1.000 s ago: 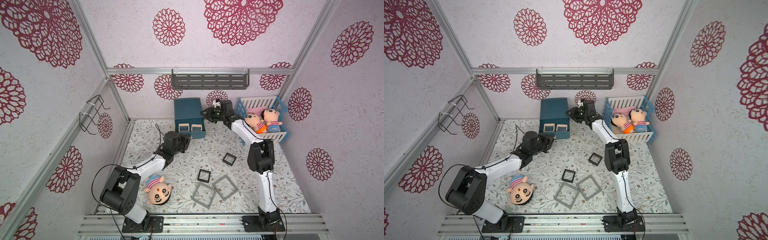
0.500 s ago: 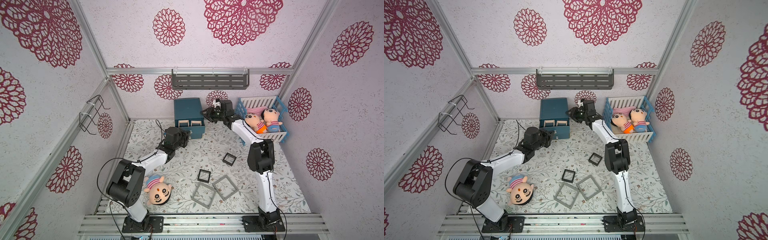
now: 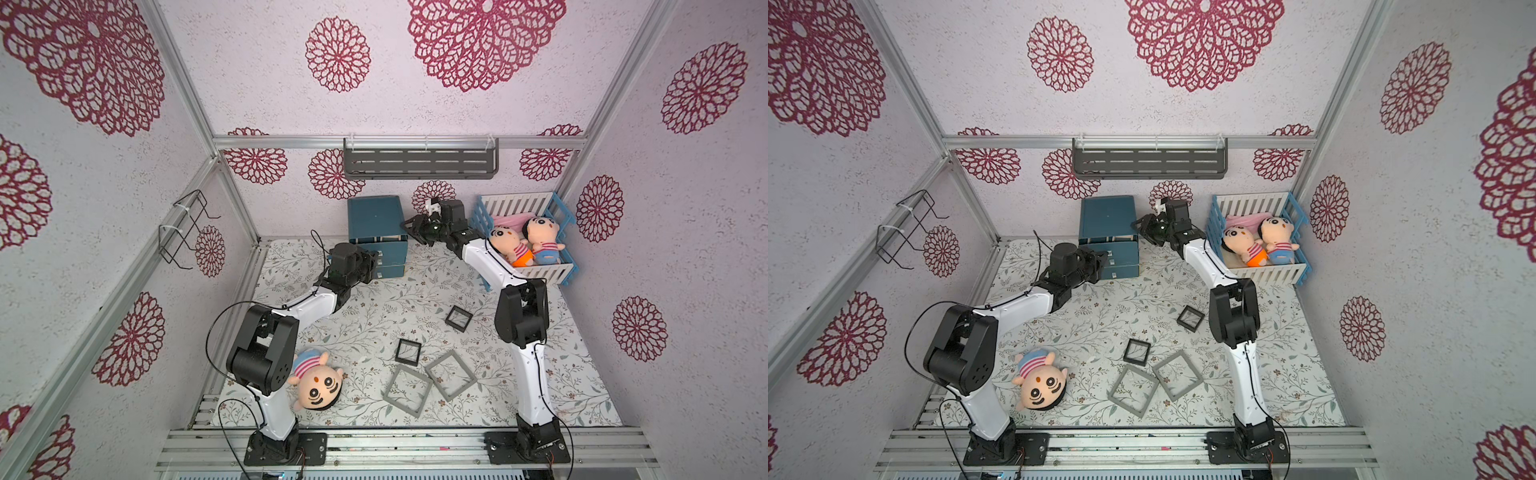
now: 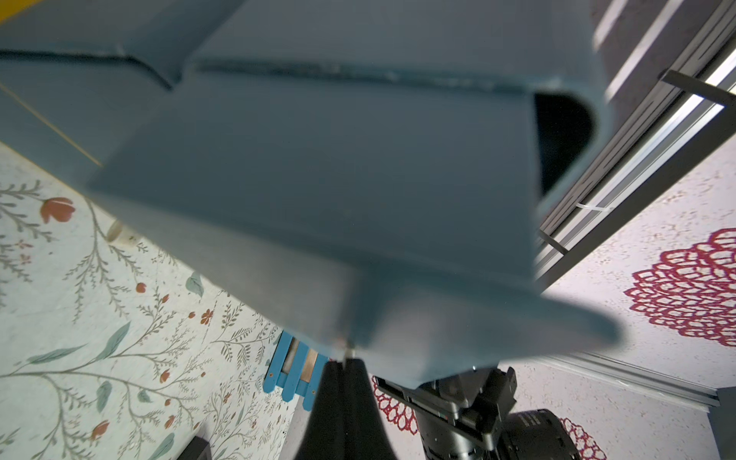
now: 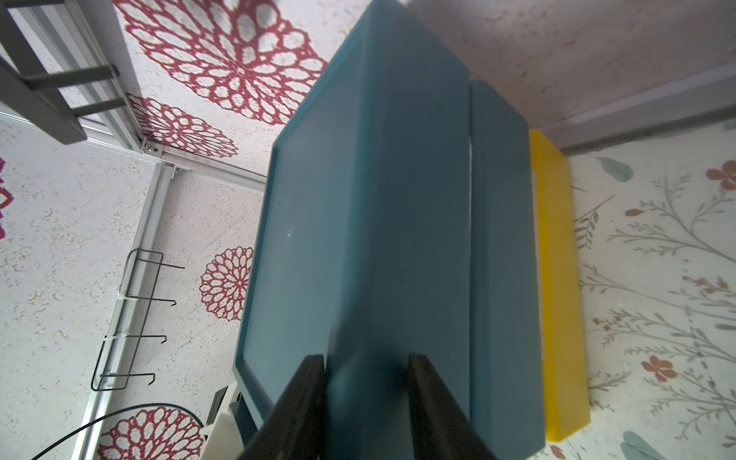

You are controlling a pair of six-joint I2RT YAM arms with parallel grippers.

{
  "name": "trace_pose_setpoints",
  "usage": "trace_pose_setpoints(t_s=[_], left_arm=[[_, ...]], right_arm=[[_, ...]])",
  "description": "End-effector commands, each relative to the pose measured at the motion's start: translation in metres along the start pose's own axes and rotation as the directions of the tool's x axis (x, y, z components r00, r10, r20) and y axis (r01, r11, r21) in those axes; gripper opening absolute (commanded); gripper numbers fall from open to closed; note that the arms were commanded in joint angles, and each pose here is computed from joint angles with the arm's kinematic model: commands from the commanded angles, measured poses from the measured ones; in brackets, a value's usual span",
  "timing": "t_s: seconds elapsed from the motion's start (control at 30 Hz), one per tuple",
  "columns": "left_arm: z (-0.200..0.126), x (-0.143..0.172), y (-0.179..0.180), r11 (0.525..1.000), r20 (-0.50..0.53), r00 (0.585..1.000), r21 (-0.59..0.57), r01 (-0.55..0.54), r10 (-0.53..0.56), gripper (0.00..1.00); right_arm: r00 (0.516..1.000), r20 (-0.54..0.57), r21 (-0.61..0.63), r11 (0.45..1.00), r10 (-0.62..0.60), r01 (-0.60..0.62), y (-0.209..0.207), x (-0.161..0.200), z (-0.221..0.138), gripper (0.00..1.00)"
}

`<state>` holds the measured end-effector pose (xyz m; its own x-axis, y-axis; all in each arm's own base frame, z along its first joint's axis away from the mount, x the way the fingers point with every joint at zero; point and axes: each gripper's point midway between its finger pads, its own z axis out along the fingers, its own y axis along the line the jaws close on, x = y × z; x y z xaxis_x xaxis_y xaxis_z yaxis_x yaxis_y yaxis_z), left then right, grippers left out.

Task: Place the brooch boxes into the drawer by color
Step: Close the drawer in the storage box.

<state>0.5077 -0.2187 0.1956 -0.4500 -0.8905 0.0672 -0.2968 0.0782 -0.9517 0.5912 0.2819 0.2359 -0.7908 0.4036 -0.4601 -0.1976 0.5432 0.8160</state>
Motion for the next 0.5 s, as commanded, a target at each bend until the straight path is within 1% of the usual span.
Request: trace_pose_setpoints(t_s=[0.0,0.47], left_arm=[[0.005,-0.016,-0.008,1.0,0.032,0.999,0.026,-0.008,0.007,0.0],[0.025,-0.029,-0.006,0.999,0.047,0.999,0.023,0.025,-0.026,0.0]], right_arm=[[0.998,-0.061,0.041,0.999,0.025,-0.023,-0.013,0.017,0.005,0.39],[0.998,-0.065,0.039,0.999,0.024,-0.021,-0.012,0.017,0.005,0.39]])
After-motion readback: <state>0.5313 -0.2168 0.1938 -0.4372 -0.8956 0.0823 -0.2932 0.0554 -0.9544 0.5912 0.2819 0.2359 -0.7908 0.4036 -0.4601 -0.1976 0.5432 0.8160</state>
